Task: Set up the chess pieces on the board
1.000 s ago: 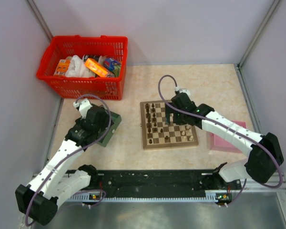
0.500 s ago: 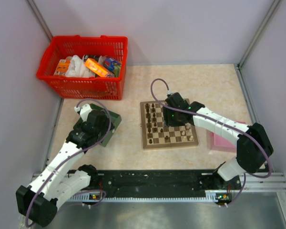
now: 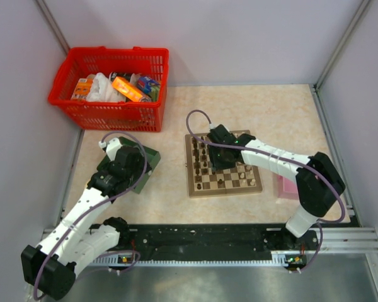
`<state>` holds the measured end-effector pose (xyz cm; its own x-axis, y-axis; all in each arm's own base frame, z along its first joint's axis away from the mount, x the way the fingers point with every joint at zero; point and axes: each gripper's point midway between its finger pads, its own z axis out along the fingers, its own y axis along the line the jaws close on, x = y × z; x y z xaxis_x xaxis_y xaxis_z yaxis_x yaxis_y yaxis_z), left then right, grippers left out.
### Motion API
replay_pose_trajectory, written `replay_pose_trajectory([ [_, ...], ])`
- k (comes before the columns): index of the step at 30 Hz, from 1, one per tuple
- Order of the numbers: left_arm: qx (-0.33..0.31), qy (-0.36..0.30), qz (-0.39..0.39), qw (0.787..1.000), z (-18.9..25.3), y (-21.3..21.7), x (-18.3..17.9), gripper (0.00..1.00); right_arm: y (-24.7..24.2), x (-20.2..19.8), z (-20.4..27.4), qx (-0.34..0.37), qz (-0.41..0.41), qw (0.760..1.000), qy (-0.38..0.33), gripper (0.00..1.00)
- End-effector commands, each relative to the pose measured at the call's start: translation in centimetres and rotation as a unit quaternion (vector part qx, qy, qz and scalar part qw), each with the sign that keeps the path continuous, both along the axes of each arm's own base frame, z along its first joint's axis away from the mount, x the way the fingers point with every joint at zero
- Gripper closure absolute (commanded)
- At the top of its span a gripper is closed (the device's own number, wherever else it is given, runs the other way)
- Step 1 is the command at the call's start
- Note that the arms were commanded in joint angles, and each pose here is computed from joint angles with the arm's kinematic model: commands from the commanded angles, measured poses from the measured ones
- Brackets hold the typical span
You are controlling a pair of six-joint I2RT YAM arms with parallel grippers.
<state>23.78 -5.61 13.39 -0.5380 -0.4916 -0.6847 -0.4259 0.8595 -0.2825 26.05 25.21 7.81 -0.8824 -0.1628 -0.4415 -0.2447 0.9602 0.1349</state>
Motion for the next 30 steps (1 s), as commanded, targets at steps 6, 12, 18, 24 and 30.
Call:
replay_pose_trajectory([
  [6,0.003,-0.021,0.001,1.0,0.6,0.2,0.6,0.02,2.3,1.7,0.9,0.008,0.014,1.0,-0.021,0.59],
  [12,0.004,-0.018,0.002,1.0,0.5,0.2,0.7,0.02,2.2,1.6,0.5,0.002,0.015,1.0,-0.018,0.6],
  [18,0.004,-0.011,0.003,1.0,0.1,0.1,0.6,0.02,2.5,1.5,-0.1,0.004,0.021,1.0,-0.007,0.69],
  [24,0.004,-0.011,0.003,1.0,0.0,0.2,0.5,0.02,2.7,1.5,-0.2,0.005,0.022,1.0,-0.006,0.7],
  [30,0.007,-0.01,0.006,1.0,-0.1,0.3,0.4,0.02,2.8,1.4,-0.2,0.007,0.025,1.0,-0.006,0.77],
])
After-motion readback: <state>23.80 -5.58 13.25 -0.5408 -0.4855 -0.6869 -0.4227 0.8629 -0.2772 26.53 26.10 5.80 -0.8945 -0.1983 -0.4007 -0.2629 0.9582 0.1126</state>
